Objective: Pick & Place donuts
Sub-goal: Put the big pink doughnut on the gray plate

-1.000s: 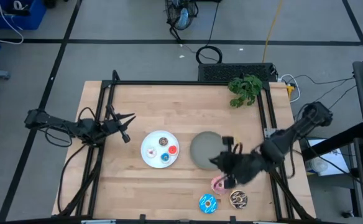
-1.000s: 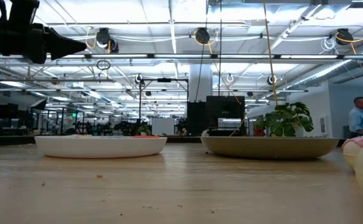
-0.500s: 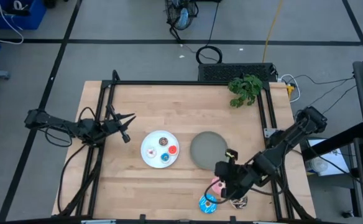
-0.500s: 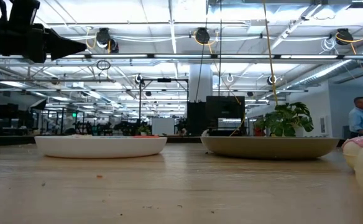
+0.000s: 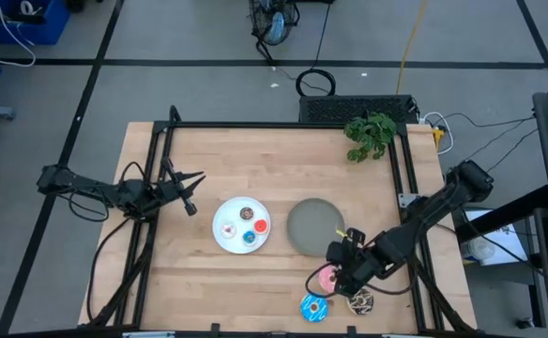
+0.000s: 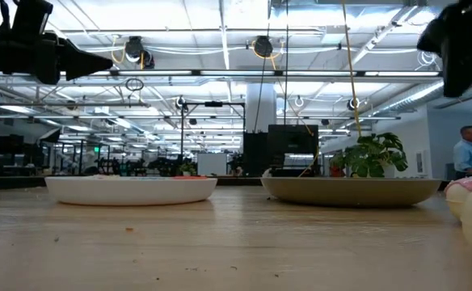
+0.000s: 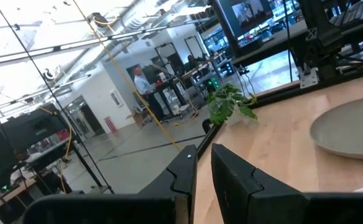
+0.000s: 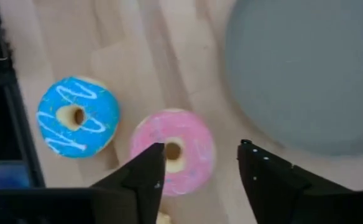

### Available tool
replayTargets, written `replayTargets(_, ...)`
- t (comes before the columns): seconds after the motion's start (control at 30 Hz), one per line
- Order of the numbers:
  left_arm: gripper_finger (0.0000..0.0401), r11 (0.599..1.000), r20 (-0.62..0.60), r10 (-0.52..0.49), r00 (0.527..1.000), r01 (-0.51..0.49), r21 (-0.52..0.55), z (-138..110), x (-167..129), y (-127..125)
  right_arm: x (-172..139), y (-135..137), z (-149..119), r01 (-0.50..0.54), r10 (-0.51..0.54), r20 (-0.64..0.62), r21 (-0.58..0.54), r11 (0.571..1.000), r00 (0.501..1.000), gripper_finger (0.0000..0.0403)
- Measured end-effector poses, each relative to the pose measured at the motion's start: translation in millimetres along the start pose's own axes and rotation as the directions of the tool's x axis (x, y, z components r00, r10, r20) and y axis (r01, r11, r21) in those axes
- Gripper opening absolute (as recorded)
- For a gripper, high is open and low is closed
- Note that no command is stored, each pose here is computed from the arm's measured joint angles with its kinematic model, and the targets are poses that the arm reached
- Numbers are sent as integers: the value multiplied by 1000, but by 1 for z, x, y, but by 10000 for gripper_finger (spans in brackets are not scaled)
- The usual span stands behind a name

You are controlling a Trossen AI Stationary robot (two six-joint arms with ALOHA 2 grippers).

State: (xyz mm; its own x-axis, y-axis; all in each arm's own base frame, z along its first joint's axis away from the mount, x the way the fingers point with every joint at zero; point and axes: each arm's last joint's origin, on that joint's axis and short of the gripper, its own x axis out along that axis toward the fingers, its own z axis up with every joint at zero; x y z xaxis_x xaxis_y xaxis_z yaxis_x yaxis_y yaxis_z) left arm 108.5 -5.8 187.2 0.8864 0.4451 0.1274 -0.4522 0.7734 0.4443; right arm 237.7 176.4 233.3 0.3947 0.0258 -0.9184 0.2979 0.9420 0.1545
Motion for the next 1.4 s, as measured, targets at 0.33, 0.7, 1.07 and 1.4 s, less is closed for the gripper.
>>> replayTargets(0.33, 56, 1000, -18, -11, 1000, 11, 11, -2, 0, -1, 32, -10, -14, -132, 132, -78, 7, 991, 988, 216)
replayTargets(0.7, 56, 1000, -31, -18, 999, 18, 18, -4, 0, -2, 38, -15, -18, -111, 111, -109, 6, 994, 988, 218)
replayTargets(1.07, 56, 1000, -32, -17, 999, 18, 23, -4, 0, -2, 68, -13, -23, -56, 45, -171, -57, 997, 984, 219)
replayTargets(1.4, 56, 1000, -36, -10, 999, 11, 24, -4, 0, -2, 89, -12, -24, -31, 12, -199, -94, 995, 980, 219)
